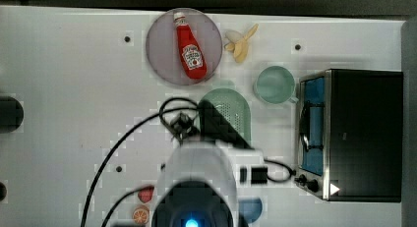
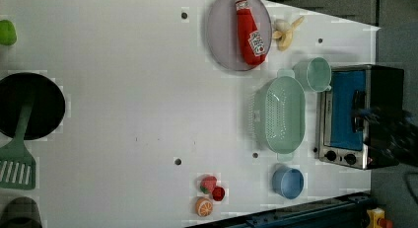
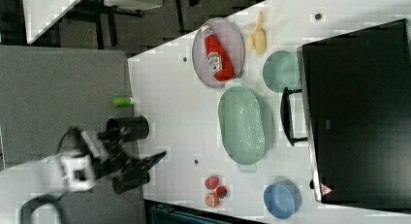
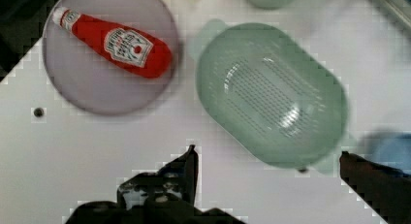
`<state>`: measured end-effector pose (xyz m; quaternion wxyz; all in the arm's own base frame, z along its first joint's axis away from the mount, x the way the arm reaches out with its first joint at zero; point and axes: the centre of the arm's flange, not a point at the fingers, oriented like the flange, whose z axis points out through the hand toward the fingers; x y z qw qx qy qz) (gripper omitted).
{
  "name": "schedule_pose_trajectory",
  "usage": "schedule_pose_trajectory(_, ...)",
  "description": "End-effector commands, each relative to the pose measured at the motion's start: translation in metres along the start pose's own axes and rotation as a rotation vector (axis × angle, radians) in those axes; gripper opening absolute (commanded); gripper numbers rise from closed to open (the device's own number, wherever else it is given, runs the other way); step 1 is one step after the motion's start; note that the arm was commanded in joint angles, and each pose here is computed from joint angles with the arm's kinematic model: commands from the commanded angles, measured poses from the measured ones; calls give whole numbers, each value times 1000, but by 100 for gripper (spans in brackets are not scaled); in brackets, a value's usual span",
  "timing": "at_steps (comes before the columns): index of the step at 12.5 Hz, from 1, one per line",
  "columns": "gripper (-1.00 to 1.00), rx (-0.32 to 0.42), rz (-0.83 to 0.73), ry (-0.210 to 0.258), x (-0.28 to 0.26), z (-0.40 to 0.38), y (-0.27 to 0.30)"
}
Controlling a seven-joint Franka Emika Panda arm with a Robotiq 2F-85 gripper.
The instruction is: Drag strainer left to right.
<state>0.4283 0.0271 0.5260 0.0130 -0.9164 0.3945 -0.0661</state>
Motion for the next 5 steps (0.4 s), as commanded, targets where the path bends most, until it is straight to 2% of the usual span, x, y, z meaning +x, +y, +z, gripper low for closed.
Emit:
schedule_pose_trajectory(1,100,-39,-44,-51,-1,-35,21)
schedule_pose_trajectory(3,100,-37,-33,-65,6,-60,33)
schedule_pose_trajectory(5,100,-21,-97,-65,17,-67,37)
